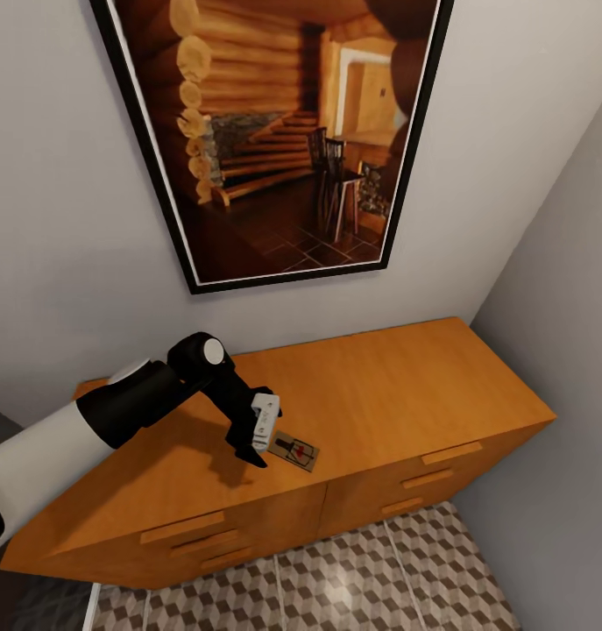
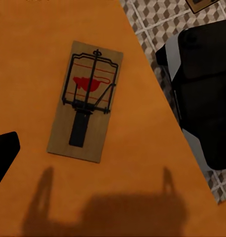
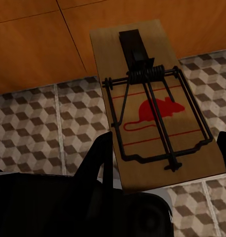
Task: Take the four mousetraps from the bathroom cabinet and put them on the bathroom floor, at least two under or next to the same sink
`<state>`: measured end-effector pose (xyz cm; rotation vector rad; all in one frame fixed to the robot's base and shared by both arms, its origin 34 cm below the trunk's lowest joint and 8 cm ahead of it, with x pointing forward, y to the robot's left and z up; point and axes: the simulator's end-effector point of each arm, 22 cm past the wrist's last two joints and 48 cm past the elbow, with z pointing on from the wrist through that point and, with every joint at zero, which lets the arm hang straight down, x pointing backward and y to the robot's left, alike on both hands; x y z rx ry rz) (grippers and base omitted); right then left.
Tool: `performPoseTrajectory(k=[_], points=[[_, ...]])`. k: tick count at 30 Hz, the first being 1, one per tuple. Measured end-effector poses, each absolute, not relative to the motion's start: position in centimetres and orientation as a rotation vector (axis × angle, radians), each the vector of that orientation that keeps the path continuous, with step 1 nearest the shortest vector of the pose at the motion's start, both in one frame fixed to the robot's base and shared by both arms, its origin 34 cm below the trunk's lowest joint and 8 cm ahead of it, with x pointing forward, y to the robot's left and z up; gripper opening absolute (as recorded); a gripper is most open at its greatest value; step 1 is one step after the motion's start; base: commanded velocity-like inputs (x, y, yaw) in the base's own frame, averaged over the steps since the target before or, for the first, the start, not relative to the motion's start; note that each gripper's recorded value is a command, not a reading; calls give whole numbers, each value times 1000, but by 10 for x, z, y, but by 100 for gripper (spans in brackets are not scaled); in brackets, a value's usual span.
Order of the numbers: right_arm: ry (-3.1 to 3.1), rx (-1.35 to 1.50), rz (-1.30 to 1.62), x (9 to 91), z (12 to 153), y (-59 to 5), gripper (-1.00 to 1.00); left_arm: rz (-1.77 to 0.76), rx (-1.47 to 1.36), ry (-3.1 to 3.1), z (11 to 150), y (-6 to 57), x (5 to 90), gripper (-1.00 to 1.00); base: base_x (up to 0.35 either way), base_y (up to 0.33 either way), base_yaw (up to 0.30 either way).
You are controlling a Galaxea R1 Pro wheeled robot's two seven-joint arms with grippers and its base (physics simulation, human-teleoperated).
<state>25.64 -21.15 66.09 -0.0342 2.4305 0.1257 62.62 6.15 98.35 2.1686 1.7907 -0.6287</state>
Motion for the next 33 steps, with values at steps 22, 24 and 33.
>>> performPoseTrajectory(k=[22, 24, 33], points=[[2431, -34, 126, 256, 661, -212, -100, -656, 2195, 1817, 979, 67, 621, 100, 0, 0, 0], [2432, -34, 126, 256, 661, -212, -100, -660, 2212, 1822, 978, 70, 618, 100, 0, 0, 0], [2432, -34, 126, 256, 661, -212, -100, -579, 2309, 1862, 971, 93, 617, 100, 0, 0, 0]])
